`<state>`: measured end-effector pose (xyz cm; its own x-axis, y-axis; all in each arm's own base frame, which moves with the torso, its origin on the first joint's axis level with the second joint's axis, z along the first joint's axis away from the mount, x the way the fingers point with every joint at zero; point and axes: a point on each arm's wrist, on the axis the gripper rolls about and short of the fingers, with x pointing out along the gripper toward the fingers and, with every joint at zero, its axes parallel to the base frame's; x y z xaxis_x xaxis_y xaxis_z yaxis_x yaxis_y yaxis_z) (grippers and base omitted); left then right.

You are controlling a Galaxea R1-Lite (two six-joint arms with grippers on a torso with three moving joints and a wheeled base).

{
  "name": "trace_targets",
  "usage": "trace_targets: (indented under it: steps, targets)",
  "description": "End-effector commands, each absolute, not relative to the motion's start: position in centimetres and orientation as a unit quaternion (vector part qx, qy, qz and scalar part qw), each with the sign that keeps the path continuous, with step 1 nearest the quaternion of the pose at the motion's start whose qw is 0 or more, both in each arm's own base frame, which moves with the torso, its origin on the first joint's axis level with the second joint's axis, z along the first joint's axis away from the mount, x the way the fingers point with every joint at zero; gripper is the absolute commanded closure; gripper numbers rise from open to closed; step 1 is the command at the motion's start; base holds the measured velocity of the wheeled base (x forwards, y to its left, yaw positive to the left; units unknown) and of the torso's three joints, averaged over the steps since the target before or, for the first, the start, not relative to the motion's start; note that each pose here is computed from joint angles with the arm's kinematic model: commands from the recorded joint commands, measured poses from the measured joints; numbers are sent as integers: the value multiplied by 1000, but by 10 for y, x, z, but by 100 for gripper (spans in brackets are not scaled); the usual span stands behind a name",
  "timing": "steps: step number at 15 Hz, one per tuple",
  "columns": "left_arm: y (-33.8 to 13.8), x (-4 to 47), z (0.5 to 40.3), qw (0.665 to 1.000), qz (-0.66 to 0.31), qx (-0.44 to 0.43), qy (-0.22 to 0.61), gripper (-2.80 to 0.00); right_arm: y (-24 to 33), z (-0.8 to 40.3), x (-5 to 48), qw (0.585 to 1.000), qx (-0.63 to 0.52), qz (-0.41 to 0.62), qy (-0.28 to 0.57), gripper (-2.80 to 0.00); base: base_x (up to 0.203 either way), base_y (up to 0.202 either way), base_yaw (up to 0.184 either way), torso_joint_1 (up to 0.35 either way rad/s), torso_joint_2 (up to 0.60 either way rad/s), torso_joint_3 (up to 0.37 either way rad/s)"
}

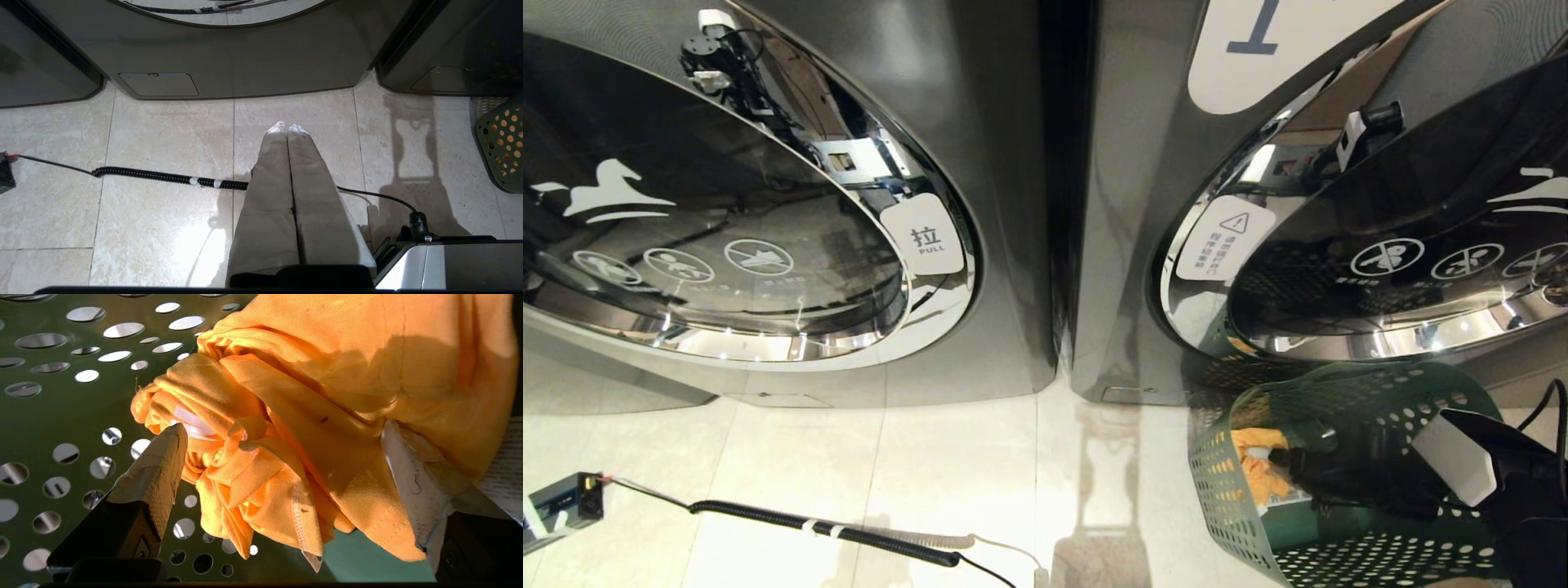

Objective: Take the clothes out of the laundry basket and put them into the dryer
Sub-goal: Take the clothes out of the basket

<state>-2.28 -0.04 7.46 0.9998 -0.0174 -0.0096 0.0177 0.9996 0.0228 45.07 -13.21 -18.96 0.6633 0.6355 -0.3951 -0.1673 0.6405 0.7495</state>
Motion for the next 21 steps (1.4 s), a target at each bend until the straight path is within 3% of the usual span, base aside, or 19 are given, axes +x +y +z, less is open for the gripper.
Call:
trace_targets:
  steps: [1,6,7,14,21]
  targets:
    - [0,-23,74,1000,-8,11,5,0,-129,-195,455,842,347,248,330,-280,0,0,0,0,0,0]
    - [0,-23,74,1000,-8,11,5,0,-125,-194,461,840,342,272,322,-280,0,0,0,0,0,0]
    - [0,-23,74,1000,-9,11,6,0,-125,-194,461,840,342,272,323,0,0,0,0,0,0,0]
    - [0,-23,74,1000,-9,11,6,0,-124,-191,460,834,350,265,334,0,0,0,0,0,0,0]
    - [0,-23,74,1000,-8,11,5,0,-138,-129,430,828,368,219,362,0,0,0,0,0,0,0]
